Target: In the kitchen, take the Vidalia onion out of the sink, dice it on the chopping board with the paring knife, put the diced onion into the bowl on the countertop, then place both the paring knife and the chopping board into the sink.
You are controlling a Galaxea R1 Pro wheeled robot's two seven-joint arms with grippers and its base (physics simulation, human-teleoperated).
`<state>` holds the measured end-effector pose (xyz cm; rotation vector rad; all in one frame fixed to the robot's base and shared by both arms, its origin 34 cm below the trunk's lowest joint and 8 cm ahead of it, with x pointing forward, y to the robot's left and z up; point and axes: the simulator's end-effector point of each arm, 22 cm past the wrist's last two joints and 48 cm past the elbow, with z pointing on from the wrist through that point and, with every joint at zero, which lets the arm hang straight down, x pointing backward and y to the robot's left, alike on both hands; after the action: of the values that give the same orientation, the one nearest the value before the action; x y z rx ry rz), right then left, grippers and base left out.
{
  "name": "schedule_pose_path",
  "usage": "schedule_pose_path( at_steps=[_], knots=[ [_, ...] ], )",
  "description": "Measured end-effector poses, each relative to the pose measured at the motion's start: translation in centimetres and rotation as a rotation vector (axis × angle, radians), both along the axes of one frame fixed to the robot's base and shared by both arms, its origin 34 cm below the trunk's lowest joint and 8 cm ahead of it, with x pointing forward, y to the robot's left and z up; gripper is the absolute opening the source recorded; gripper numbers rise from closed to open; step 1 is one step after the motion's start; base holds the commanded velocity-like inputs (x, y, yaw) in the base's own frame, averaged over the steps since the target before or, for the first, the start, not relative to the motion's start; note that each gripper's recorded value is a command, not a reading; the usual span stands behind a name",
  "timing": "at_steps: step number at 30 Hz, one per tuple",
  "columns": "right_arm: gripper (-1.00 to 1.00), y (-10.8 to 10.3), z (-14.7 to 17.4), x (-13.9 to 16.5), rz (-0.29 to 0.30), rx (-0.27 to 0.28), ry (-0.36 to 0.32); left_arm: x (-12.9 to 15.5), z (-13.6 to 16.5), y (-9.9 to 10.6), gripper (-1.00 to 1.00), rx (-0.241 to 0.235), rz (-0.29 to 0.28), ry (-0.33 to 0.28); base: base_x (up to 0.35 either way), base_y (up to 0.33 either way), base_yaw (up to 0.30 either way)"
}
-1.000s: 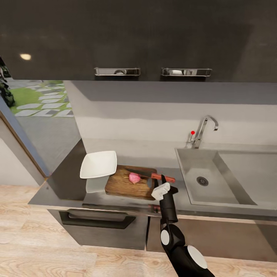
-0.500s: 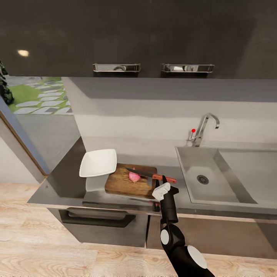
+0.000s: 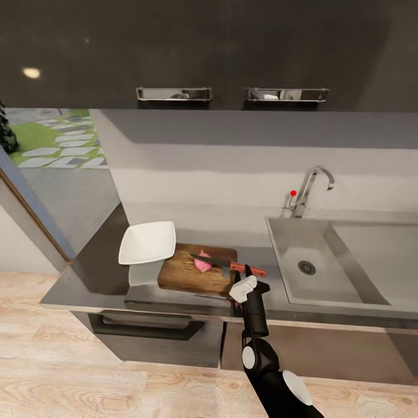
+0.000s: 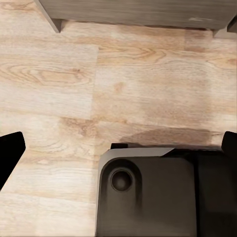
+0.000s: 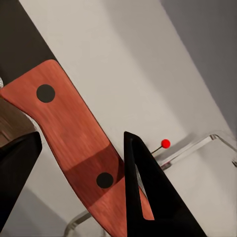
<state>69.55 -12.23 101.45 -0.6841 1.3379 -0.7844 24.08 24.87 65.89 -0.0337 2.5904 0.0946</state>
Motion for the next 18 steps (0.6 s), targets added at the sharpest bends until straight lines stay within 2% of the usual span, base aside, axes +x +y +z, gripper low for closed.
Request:
schedule_pose_path(
  at_steps=[9, 18],
  knots=[
    [-1.0, 0.0, -0.35, 0.0, -0.001, 0.0, 0.006, -0.21, -0.08, 0.0, 1.0, 0.0, 0.0, 0.006, 0.009, 0.0, 0.0],
    [-1.0, -0.04, -0.35, -0.01, -0.001, -0.001, 0.005, -0.24, -0.07, 0.0, 1.0, 0.0, 0.0, 0.006, 0.195, 0.0, 0.0]
  ],
)
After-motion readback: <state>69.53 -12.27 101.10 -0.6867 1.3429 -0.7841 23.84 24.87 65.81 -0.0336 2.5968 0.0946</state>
